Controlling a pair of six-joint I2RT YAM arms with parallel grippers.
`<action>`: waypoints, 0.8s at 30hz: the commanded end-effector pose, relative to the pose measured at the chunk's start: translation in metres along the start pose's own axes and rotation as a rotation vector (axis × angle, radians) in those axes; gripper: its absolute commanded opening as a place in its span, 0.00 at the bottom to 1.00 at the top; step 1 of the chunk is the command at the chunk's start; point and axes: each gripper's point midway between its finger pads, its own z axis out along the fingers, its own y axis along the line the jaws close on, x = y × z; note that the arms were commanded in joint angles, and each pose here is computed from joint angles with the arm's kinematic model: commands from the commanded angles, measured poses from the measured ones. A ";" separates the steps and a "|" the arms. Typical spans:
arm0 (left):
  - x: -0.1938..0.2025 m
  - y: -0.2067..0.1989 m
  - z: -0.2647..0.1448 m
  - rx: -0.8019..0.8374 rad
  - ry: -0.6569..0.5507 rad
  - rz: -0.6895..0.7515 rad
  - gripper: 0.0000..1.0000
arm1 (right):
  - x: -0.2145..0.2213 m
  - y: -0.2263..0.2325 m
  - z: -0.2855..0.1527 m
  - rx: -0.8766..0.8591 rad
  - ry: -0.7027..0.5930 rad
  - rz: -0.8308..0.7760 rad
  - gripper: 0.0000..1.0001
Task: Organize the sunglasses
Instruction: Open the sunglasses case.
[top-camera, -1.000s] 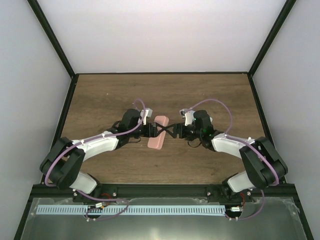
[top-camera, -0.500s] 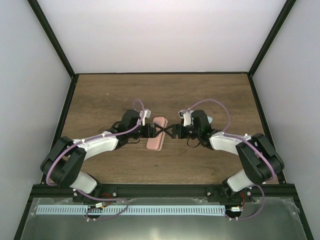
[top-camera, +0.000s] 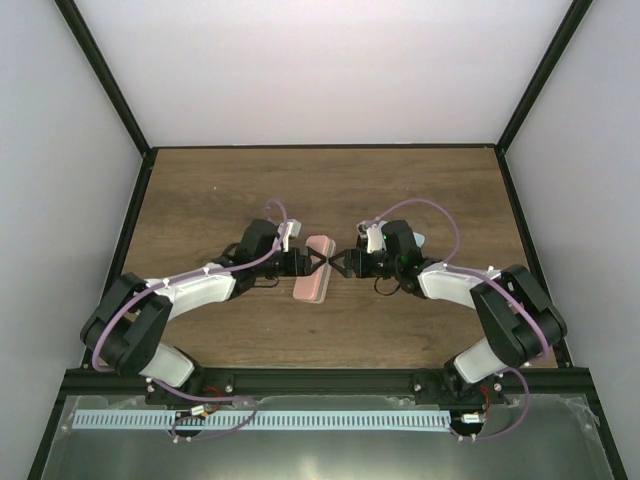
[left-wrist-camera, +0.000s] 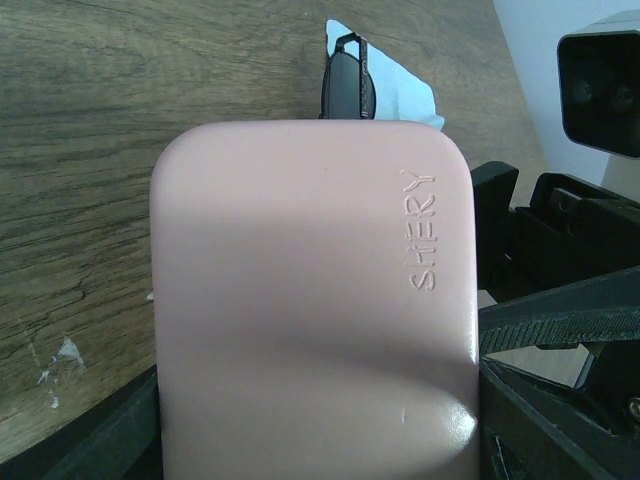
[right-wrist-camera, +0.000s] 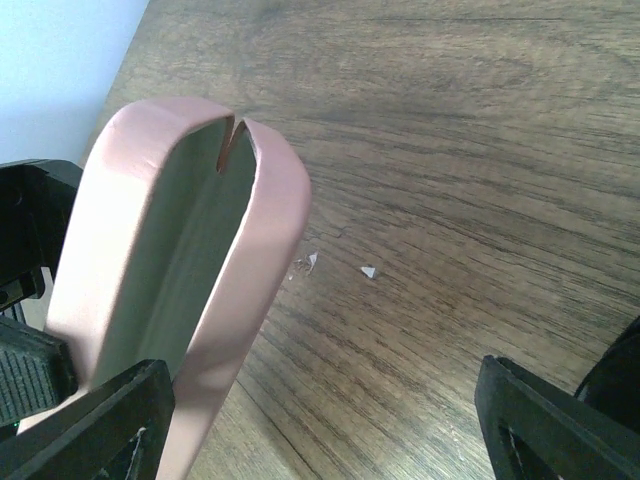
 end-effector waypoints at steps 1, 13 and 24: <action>-0.010 -0.081 -0.020 0.313 -0.007 0.121 0.70 | -0.013 -0.009 0.007 0.070 -0.026 -0.011 0.85; -0.012 -0.084 -0.026 0.328 -0.008 0.124 0.70 | -0.012 -0.012 0.009 0.081 -0.017 -0.007 0.85; -0.014 -0.084 -0.029 0.340 -0.006 0.122 0.70 | -0.013 -0.010 0.009 0.075 -0.021 -0.012 0.86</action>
